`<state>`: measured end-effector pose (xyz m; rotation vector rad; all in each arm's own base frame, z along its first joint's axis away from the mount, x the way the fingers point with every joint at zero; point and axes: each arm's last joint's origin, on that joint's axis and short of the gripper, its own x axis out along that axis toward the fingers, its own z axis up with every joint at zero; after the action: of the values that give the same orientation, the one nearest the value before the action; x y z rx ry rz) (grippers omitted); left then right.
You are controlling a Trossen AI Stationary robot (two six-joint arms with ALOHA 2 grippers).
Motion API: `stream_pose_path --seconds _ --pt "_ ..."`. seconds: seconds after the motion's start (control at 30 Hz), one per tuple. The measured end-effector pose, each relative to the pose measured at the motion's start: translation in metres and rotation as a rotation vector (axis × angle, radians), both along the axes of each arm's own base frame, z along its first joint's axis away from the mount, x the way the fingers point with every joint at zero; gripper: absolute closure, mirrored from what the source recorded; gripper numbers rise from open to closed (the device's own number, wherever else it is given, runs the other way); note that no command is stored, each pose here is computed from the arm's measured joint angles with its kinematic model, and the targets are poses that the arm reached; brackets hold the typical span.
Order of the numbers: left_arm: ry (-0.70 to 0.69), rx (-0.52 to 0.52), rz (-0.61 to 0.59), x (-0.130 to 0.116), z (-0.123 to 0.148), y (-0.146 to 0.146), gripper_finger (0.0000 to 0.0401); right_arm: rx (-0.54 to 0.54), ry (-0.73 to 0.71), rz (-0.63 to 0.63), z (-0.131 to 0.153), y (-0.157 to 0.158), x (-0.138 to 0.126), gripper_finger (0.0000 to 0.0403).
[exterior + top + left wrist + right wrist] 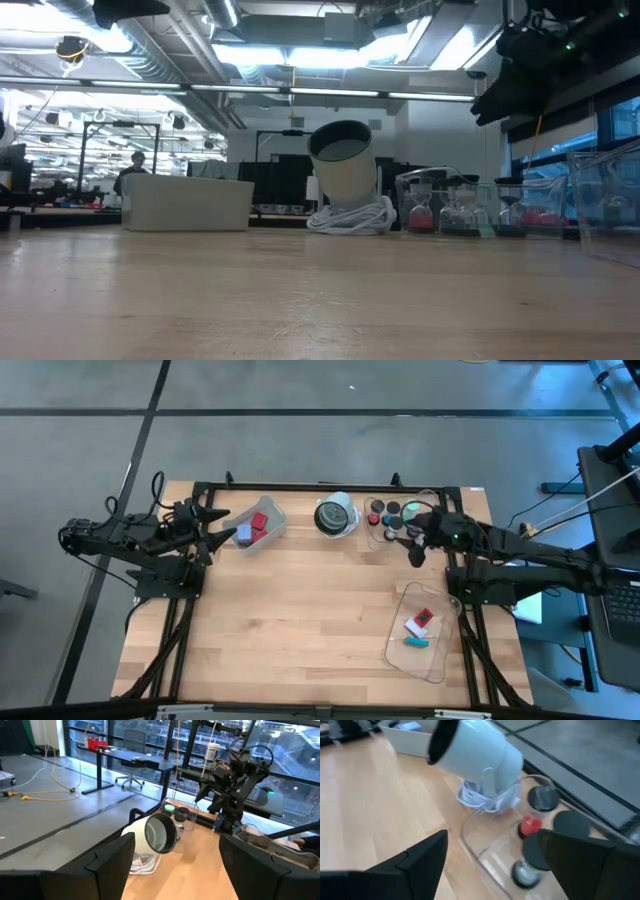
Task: Pick & Place Office items
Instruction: Return to Home Position
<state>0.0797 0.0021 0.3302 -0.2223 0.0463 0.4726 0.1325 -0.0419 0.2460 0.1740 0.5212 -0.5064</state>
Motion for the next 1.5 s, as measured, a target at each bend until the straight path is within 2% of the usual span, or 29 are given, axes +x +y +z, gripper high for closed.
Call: stream_pose_path --seconds 0.43,0.83,1.33,1.5 --pt "0.064 -0.034 0.022 -0.002 -0.008 0.001 0.0116 -0.022 -0.152 0.075 -0.031 0.014 -0.008 0.0091" --pt "0.083 -0.055 0.042 -0.003 -0.012 0.001 0.0116 0.054 -0.270 0.089 -0.078 0.021 -0.005 0.0091" --pt "0.138 -0.086 0.083 -0.005 -0.019 0.002 0.0116 0.039 -0.294 0.068 -0.086 0.027 -0.006 0.0091" --pt "0.155 -0.108 0.093 0.004 -0.042 0.000 0.0116 0.038 -0.294 0.082 -0.086 0.029 -0.006 0.0091"
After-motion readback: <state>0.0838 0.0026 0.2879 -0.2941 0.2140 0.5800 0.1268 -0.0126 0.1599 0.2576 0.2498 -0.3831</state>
